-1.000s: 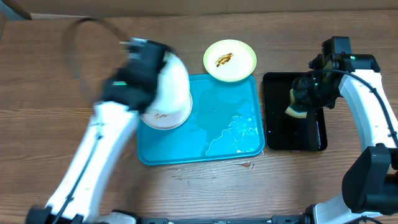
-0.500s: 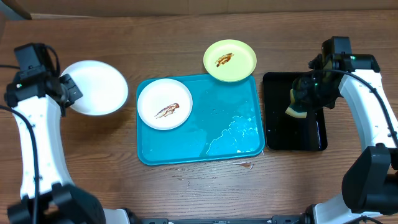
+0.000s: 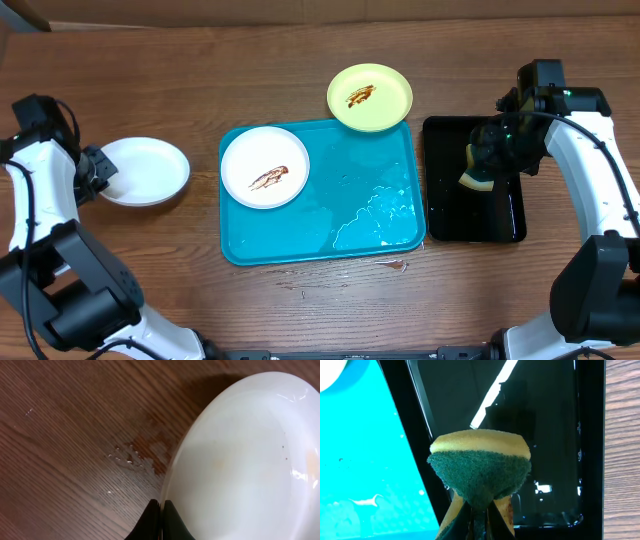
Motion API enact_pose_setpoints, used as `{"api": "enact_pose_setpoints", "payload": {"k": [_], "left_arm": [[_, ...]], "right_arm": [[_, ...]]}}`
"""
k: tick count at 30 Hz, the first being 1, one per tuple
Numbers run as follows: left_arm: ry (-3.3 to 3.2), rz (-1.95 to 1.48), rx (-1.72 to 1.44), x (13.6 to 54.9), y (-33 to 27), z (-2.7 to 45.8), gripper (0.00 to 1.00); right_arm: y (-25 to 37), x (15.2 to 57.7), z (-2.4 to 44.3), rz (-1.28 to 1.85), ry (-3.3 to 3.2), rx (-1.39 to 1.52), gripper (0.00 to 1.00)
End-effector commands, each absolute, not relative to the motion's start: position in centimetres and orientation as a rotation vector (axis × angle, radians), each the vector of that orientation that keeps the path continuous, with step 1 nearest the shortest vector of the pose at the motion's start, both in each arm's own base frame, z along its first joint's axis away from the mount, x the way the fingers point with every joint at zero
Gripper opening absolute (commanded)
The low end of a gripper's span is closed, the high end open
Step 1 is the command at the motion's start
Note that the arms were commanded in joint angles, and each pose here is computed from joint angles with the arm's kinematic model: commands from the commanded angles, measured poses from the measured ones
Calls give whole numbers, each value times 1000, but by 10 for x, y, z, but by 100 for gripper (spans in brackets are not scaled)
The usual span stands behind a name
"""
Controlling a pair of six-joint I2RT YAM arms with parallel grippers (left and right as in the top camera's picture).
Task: Clean dirty plates on tray and stack at the side
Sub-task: 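Grip the rim of the back white plate with the left gripper and pull it forward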
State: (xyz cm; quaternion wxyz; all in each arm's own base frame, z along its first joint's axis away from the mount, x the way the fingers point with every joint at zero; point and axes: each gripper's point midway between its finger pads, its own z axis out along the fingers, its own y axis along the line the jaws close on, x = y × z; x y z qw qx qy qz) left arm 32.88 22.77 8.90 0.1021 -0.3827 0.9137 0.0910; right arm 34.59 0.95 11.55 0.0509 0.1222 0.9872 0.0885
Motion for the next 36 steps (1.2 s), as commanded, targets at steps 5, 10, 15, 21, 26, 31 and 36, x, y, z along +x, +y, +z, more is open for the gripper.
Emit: {"api": "enact_pose_setpoints", "payload": {"k": [5,10,15,21,26,31,36], "left_arm": [[2678,103,-1158,340,221,85,49],[2697,-207,-1002,367,179,97,53],[2738,-447,-596,399,109,107,56],[2777,-404,-140,420,40,107,57],[2775,-200,8,435,20,105,63],[2734,-173,181,447,-9,103,64],[2710,-160,240,460,-24,91,66]], "right_arm": [[10,351,130,277,2961,349,4],[10,350,130,277,2964,351,4],[10,348,129,277,2970,352,4],[10,346,129,277,2980,355,4],[10,345,129,277,2983,355,4],[10,344,129,277,2987,356,4],[10,343,129,277,2992,358,4]]}}
